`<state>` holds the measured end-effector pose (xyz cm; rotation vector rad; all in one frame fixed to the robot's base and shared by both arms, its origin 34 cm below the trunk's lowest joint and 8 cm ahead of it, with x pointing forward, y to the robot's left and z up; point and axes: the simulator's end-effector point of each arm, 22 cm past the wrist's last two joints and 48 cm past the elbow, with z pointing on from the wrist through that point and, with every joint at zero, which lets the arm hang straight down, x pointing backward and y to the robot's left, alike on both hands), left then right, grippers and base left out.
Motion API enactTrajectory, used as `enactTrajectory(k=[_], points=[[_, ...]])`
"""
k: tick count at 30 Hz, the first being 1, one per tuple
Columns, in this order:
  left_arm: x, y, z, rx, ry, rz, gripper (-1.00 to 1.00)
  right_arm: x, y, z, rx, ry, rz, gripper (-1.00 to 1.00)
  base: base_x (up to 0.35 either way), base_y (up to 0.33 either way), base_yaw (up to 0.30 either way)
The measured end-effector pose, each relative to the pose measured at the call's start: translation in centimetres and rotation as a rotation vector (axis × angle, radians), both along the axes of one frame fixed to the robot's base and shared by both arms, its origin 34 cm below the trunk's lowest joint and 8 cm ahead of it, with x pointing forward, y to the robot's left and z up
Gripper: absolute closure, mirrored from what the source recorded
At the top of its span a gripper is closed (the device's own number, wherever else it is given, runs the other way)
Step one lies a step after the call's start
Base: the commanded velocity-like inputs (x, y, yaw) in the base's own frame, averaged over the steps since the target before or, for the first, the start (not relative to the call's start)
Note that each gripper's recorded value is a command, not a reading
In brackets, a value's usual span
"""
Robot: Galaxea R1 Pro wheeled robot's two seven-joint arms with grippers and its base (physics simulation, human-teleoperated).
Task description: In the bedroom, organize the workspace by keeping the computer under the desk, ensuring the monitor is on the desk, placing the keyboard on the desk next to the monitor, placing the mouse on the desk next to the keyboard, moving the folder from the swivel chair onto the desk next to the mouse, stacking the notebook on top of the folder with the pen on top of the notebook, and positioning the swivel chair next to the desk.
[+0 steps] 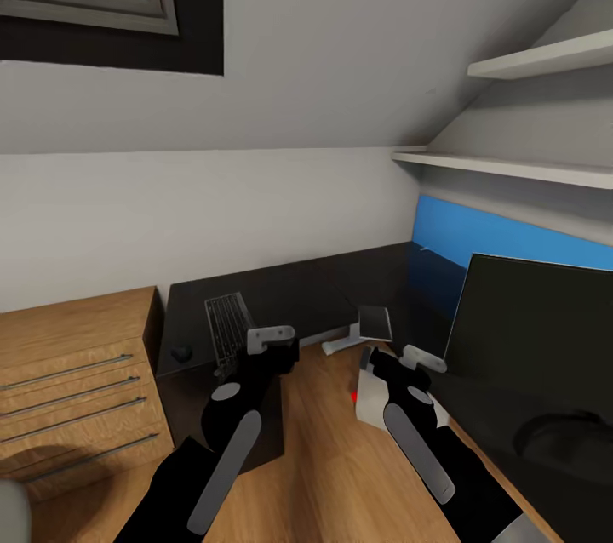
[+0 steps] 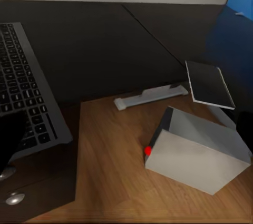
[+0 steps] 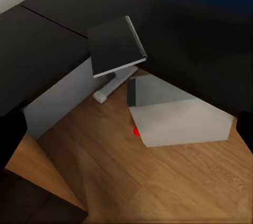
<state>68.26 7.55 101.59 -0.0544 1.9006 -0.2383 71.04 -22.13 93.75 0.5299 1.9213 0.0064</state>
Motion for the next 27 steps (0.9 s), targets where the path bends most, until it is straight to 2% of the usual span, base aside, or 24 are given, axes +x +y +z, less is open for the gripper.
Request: enactTrajectory(k=[2,4,7,9,11,27], points=[[0.1,0.3,-0.4,0.009,0.007,0.003,-1.0,0.0,0.0,0.0,0.0,0.0,0.001,-1.0,-0.04,-0.003,0.0],[0.1,1.1,-2.3,0.029,0.041,0.008,-1.0,0.0,0.0,-0.1,0.0,0.002,0.002,-1.0,-0.012,-0.001,0.0],[-0.1,1.1,-3.2,0.021,0.065,0.004,-1.0,0.0,0.0,-0.1,0.0,0.002,0.002,-1.0,-0.006,0.0,0.0],[-0.6,0.9,-4.4,-0.003,0.097,-0.005,-1.0,0.0,0.0,-0.1,-0.001,0.003,0.002,-1.0,-0.002,0.0,0.0],[-1.0,1.6,-5.8,-0.008,0.126,-0.006,-1.0,0.0,0.0,-0.3,0.0,0.002,0.002,-1.0,0.0,0.0,0.0],[-2.0,3.4,-15.1,0.049,0.267,0.013,-1.0,0.1,0.0,-2.7,-0.002,0.002,0.002,-1.0,0.0,0.0,0.0]])
